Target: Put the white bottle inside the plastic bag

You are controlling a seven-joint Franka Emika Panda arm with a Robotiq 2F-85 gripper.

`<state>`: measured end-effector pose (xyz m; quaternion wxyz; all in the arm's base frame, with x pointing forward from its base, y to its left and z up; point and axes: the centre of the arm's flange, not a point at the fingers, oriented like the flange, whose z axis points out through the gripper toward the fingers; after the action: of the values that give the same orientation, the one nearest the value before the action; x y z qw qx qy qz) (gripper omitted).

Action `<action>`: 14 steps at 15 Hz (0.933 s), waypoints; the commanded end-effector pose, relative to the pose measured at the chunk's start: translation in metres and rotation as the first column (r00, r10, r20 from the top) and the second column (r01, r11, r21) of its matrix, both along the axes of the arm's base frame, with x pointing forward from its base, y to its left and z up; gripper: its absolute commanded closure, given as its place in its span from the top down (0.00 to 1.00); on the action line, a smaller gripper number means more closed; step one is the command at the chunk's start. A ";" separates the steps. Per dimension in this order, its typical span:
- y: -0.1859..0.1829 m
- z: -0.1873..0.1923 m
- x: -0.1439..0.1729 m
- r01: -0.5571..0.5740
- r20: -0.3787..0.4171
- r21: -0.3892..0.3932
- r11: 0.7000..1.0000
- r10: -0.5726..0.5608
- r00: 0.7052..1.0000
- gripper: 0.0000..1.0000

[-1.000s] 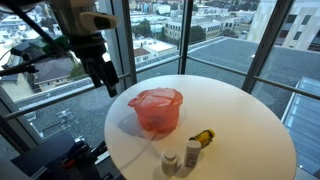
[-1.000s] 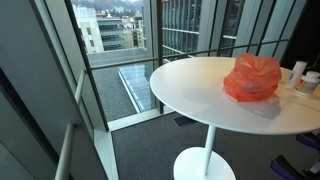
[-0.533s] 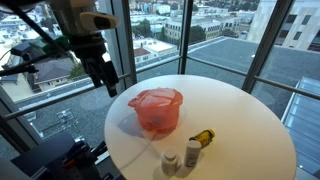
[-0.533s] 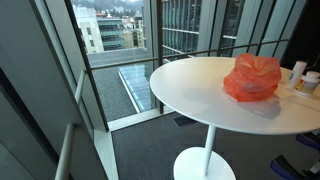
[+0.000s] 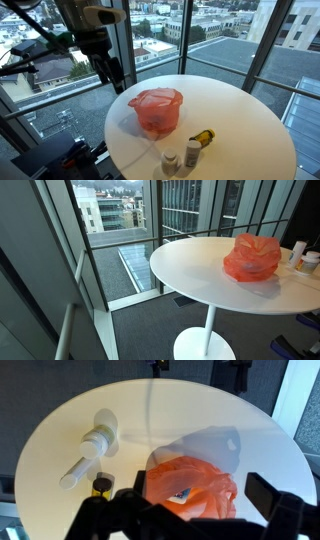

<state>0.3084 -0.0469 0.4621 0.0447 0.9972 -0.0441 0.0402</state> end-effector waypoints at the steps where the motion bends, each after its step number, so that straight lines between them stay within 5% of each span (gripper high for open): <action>1: -0.028 0.007 0.022 0.105 0.012 0.008 0.994 -0.105 0.994 1.00; 11: -0.106 -0.029 0.035 0.418 -0.020 0.015 0.908 -0.417 0.908 1.00; 14: -0.100 -0.034 0.026 0.395 -0.029 0.033 0.918 -0.394 0.918 1.00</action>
<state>0.3346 -0.1471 0.4278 0.0335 0.9689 -0.2446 0.0185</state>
